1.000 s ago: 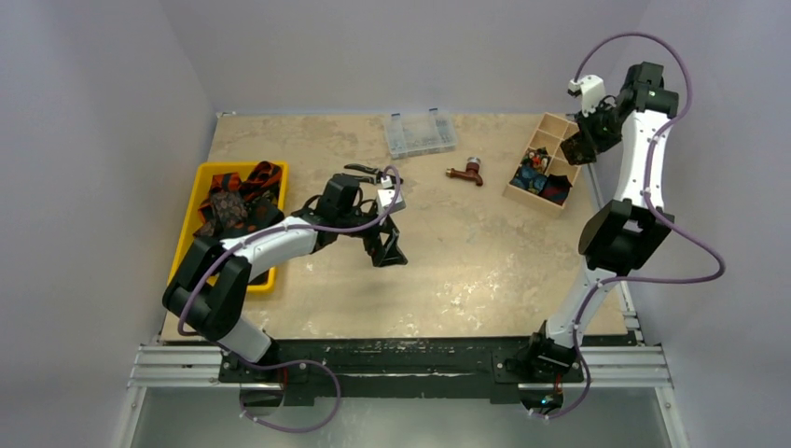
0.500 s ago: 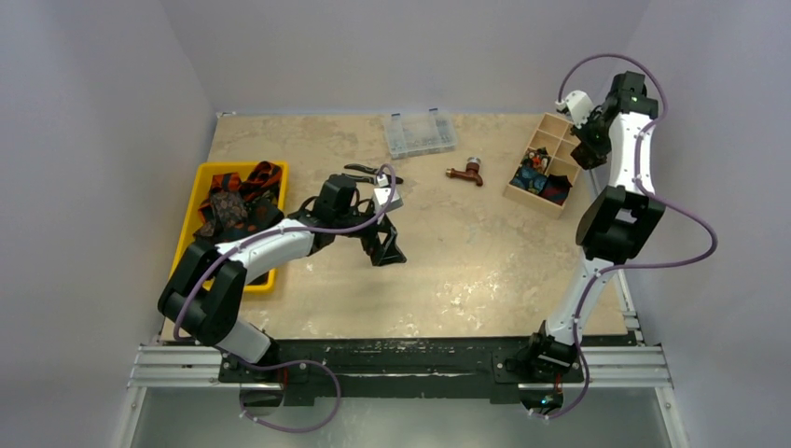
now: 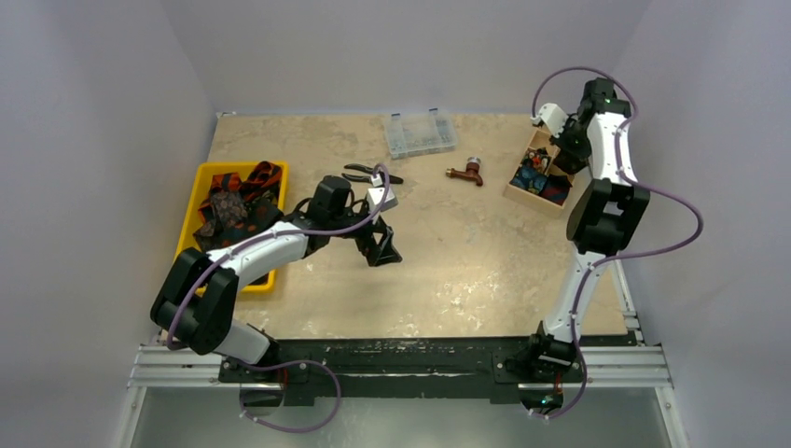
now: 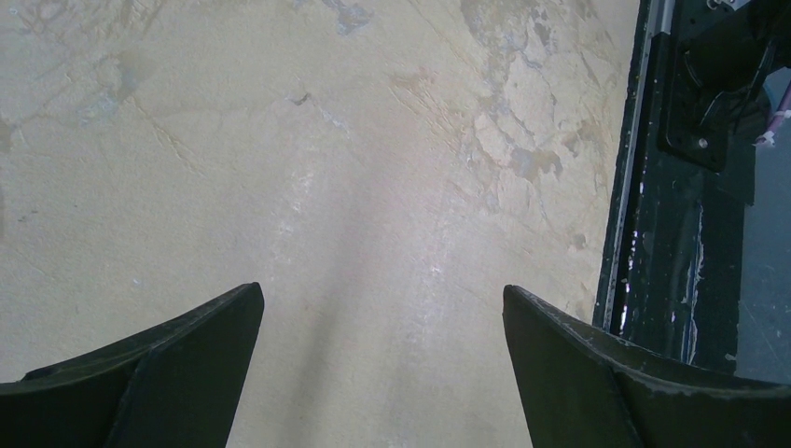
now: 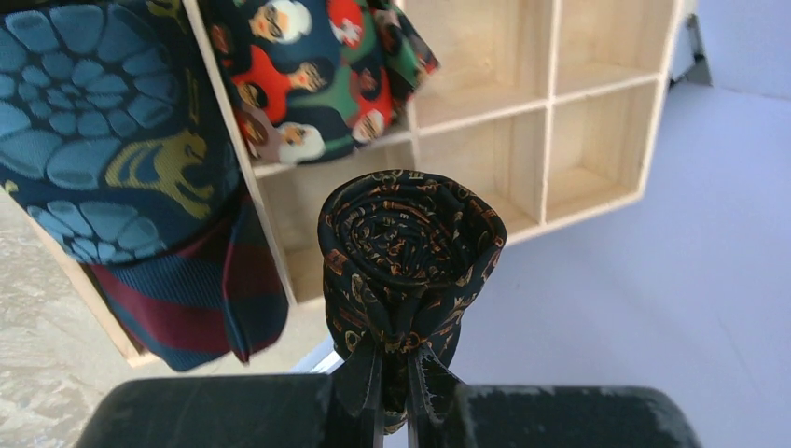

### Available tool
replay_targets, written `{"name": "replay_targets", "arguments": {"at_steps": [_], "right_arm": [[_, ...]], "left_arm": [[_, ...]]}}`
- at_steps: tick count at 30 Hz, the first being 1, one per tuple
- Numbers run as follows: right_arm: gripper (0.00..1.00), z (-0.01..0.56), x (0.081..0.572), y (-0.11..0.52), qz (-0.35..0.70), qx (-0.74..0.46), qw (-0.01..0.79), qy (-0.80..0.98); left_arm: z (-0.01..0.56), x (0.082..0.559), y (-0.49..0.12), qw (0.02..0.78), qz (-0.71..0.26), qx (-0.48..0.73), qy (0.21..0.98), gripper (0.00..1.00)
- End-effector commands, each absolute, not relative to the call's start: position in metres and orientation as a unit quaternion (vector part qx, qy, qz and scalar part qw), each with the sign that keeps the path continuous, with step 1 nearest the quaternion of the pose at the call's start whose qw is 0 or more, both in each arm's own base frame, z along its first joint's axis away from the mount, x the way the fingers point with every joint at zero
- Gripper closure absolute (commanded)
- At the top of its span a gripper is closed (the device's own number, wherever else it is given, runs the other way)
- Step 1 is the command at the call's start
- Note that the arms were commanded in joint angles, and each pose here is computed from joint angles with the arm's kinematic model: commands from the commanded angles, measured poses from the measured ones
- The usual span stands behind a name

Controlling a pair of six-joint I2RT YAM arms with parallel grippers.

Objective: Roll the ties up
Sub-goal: Place the tie in the storage box.

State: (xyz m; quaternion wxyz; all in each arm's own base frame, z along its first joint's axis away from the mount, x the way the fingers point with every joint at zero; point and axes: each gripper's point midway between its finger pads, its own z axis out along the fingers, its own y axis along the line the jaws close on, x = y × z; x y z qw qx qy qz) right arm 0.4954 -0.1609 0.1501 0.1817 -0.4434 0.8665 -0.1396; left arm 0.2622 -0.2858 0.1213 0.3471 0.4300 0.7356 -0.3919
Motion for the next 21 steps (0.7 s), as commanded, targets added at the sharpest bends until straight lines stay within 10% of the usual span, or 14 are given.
{"name": "replay_targets", "arguments": {"at_steps": [1, 21], "right_arm": [[1.00, 0.132, 0.502, -0.155, -0.147, -0.476, 0.155, 0.853], [1.00, 0.061, 0.488, -0.146, -0.113, -0.511, 0.058, 0.850]], "left_arm": [[0.127, 0.261, -0.279, 0.350, -0.390, 0.415, 0.744, 0.00], [0.124, 0.267, -0.269, 0.345, -0.382, 0.403, 0.756, 0.00]]}}
